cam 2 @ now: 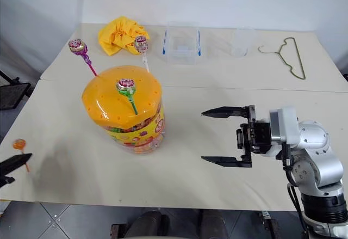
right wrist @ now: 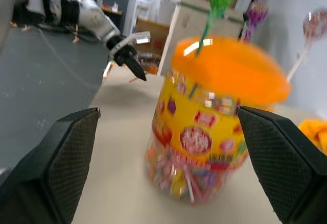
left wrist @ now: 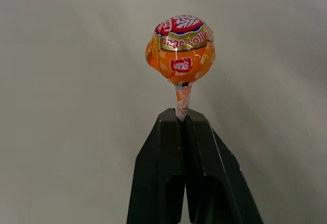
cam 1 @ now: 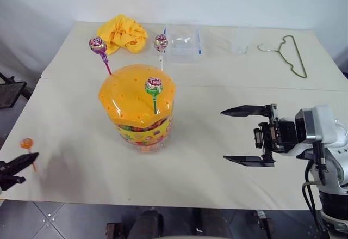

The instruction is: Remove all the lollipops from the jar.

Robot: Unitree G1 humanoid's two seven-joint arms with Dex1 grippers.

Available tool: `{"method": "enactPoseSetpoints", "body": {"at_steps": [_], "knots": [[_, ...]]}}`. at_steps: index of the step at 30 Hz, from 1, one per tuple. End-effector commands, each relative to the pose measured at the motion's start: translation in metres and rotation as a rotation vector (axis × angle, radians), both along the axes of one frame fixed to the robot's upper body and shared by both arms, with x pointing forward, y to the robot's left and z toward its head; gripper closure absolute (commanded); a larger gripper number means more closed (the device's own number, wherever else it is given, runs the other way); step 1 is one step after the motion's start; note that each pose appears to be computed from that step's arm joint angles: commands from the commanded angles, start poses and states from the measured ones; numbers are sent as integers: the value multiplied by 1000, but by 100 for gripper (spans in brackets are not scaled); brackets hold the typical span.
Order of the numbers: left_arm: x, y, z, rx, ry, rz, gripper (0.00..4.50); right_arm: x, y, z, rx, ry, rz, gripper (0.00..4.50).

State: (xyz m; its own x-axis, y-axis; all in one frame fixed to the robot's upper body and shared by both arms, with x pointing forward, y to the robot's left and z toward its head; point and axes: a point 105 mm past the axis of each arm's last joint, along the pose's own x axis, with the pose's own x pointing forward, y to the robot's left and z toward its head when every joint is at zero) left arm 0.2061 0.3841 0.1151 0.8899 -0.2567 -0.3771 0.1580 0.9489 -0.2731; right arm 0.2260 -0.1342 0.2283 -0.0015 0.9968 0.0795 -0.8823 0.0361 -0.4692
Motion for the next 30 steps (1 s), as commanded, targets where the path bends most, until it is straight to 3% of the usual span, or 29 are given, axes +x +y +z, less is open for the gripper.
{"method": "enactPoseSetpoints", "body": {"at_steps": [1,6,10,12,15,18,21,26,30], "knots": [[0,-9,1,29,28,-19,425,-2,-3,5,6,-44,-7,0],[-3,-4,-5,28,56,-1,290,-2,-6,9,49,-45,-14,0],[-5,11,27,82,-86,-57,164,-4,-15,20,126,-34,-49,0],[-5,7,67,106,-293,-175,164,-5,-23,33,197,-24,-82,0],[-10,-20,111,-9,-469,-365,164,-9,-31,49,262,-8,-107,0],[12,-57,140,-16,-576,-515,109,-12,-37,60,317,0,-135,0],[43,-100,169,-23,-726,-633,18,-16,-36,68,369,-10,-140,0],[100,-155,187,-55,-802,-702,4,-18,-29,73,390,-26,-132,0],[114,-171,186,-105,-735,-759,21,-21,-25,72,376,-42,-147,0]]}}
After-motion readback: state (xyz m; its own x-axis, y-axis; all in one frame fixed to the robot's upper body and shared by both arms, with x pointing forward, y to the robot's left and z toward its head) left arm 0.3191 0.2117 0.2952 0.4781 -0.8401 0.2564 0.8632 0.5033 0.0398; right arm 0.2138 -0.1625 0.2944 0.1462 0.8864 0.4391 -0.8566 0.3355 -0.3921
